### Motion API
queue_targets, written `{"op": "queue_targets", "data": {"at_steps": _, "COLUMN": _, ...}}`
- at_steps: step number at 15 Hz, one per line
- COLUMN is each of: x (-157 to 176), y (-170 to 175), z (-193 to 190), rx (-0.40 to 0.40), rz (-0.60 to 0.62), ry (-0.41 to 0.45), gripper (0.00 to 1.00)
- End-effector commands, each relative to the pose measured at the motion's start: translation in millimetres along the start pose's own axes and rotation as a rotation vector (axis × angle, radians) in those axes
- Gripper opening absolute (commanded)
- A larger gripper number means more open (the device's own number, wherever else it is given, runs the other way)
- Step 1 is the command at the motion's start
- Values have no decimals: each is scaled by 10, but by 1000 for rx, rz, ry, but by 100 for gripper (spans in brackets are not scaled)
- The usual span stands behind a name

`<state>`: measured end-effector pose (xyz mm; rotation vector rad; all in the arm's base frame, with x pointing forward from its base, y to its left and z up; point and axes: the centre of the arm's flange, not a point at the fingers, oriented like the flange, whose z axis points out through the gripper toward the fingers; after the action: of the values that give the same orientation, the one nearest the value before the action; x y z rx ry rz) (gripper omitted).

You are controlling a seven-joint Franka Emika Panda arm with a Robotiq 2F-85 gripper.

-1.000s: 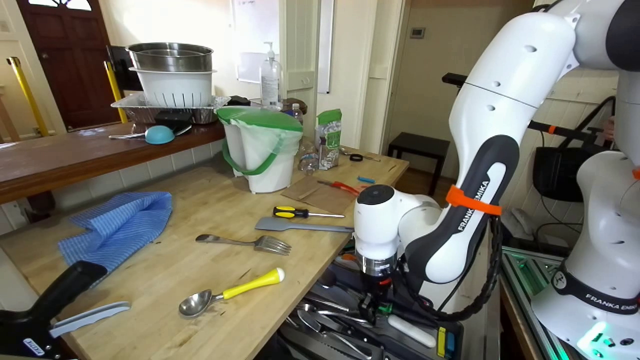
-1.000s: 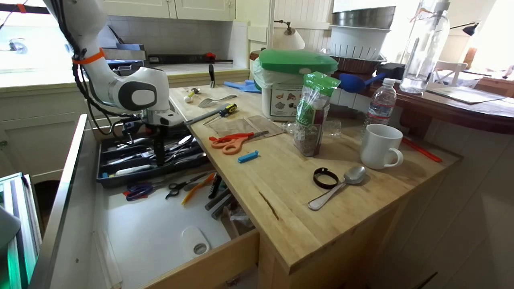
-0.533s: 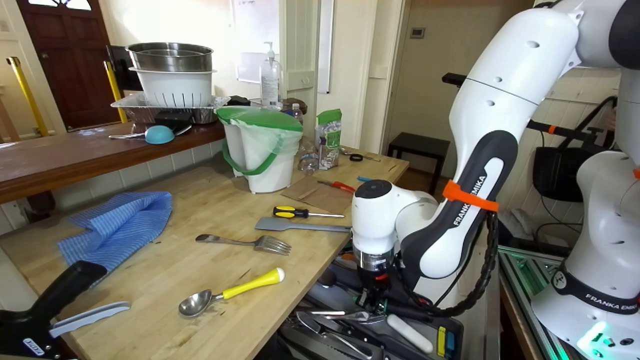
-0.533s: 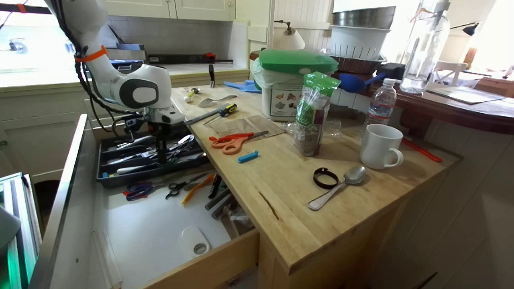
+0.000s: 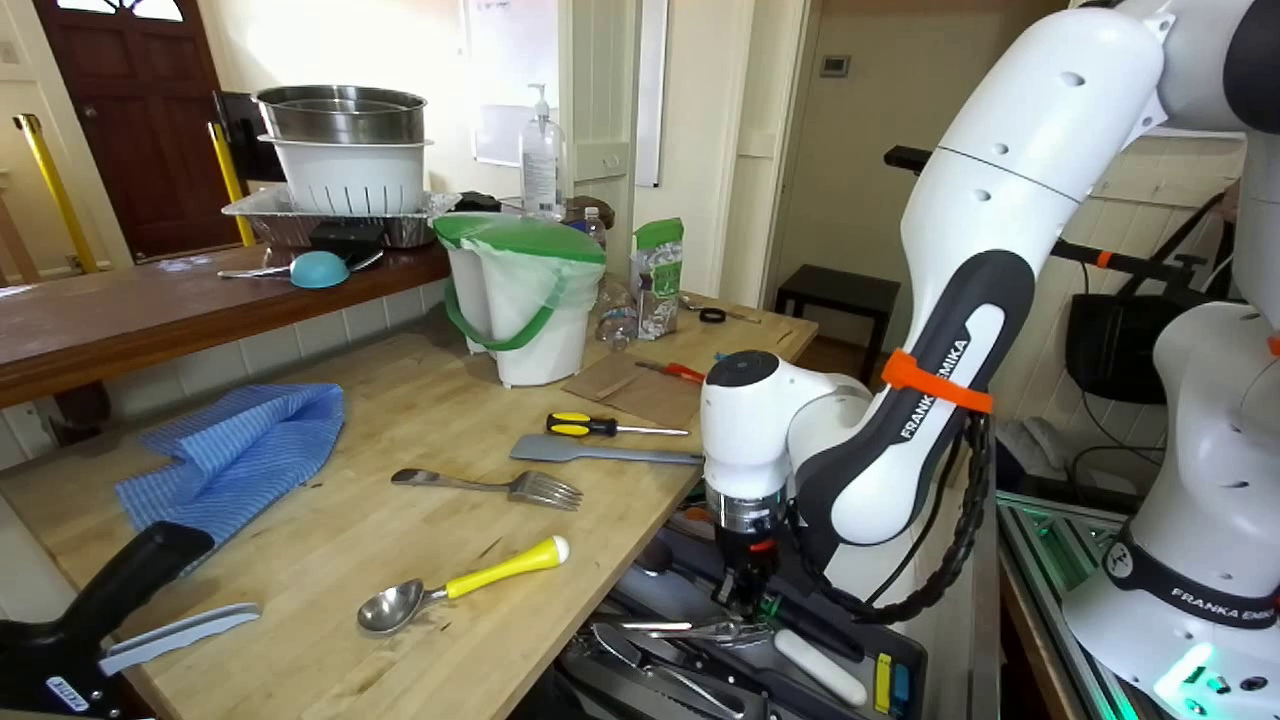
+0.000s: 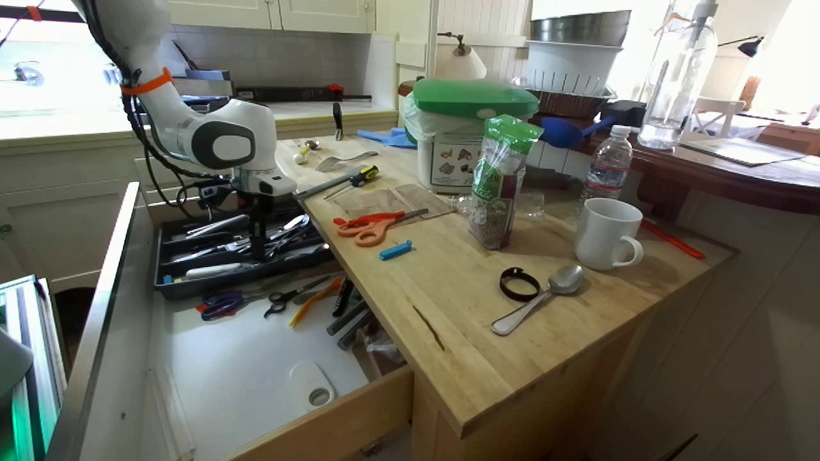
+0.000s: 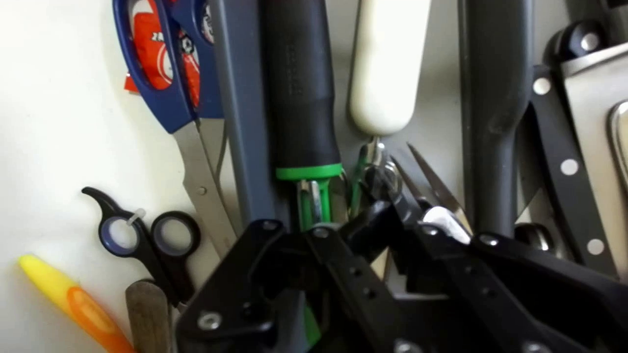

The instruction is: Pick up the folk and knife from the drawer and put them on the counter

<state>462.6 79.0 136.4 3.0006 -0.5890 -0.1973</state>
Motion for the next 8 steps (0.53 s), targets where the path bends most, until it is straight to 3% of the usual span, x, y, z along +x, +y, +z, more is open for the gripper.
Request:
{"op": "queue_targets", "data": {"at_steps": 1, "x": -108, "y": 122, "z": -262, "rx": -27, "rz": -3, "ry": -4, "gripper": 31}}
{"op": "queue_targets", "data": {"at_steps": 8, "x": -66, "y": 216, "z": -380, "rx": -64, "rz": -46, "ry": 28, "gripper": 81}}
